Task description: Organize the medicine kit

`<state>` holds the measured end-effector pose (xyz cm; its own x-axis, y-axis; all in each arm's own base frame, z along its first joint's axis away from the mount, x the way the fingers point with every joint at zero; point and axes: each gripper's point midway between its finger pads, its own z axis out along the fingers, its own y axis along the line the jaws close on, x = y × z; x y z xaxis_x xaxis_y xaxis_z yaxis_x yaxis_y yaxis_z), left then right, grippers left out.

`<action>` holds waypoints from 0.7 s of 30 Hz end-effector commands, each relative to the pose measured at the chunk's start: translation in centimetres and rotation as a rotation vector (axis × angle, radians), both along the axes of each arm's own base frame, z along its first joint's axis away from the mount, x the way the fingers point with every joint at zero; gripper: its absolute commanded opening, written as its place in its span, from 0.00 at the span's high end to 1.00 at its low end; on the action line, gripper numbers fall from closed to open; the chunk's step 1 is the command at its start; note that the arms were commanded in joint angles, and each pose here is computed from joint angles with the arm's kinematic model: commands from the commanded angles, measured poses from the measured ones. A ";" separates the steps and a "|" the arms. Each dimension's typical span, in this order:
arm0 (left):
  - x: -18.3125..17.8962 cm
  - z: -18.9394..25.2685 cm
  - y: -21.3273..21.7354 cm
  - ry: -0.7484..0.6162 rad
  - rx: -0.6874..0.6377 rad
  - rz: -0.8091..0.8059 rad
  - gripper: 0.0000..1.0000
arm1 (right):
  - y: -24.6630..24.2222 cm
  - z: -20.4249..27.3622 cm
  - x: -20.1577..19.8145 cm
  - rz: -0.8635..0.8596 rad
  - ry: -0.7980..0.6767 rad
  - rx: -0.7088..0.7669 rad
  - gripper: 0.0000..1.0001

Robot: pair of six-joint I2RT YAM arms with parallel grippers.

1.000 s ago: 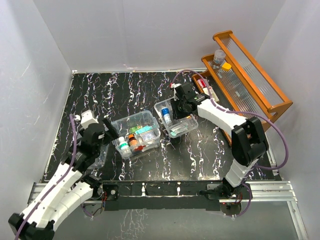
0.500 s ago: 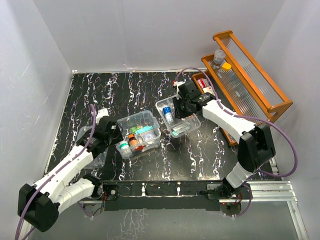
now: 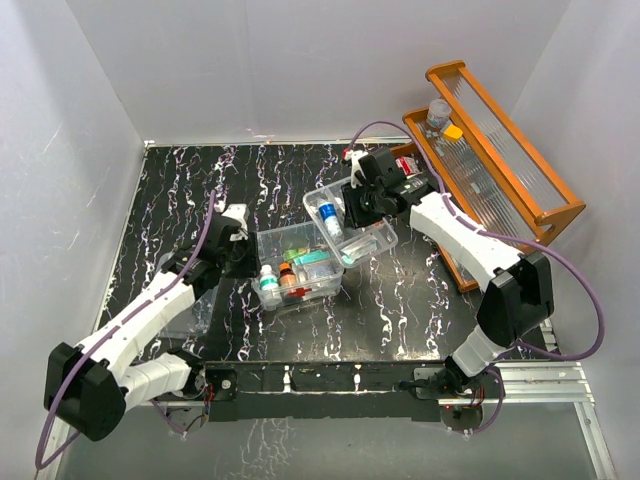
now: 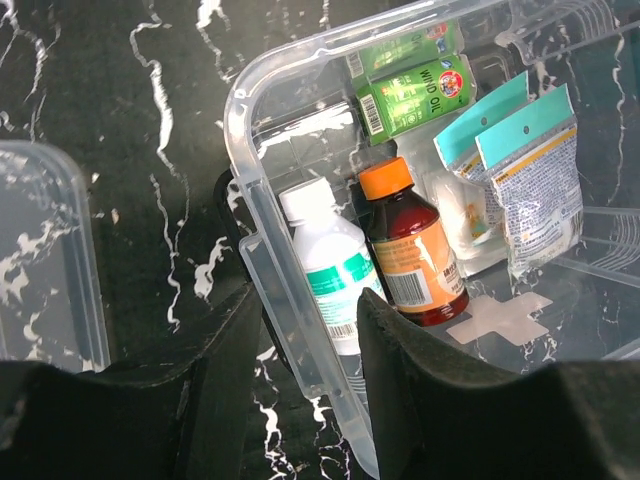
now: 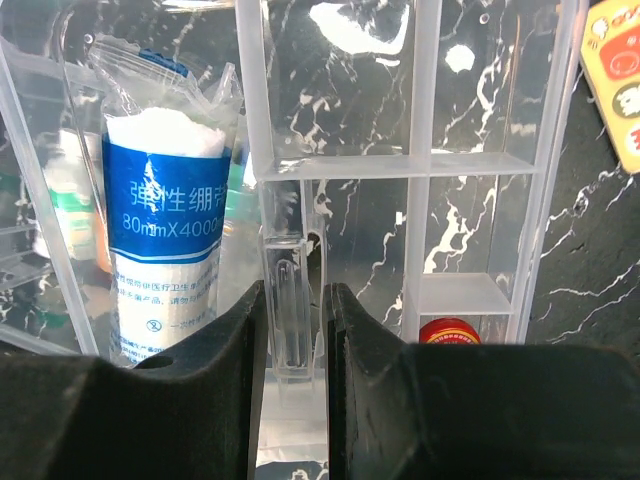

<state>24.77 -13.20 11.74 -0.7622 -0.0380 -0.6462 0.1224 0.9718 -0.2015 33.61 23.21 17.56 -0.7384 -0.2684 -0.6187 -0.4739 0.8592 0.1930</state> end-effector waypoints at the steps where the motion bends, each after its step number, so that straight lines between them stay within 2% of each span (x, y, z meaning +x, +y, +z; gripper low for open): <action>1: 1.7 2.7 -2.5 -0.072 -0.045 -0.140 0.59 | 1.5 5.5 1.2 0.068 -0.128 0.074 1.00; 7: 3.1 2.8 -4.2 -0.104 -0.046 -0.241 0.58 | 2.1 5.7 1.8 0.122 -0.131 0.060 1.00; 12: 4.1 2.6 -4.8 -0.103 -0.040 -0.263 0.57 | 2.3 5.0 1.9 0.174 -0.124 0.032 1.00; 16: 5.0 3.0 -3.8 -0.119 -0.017 -0.164 0.48 | 2.6 4.4 1.7 0.224 -0.120 0.025 1.00; 21: 4.5 4.0 -3.1 -0.167 -0.047 -0.117 0.34 | 3.3 5.4 1.4 0.322 -0.137 0.031 1.00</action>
<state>28.74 -16.73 12.89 -0.7120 0.0838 -0.6972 0.3004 0.9338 -0.1945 34.31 25.03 18.66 -0.6580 -0.4259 -0.6210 -0.6439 0.7459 0.1707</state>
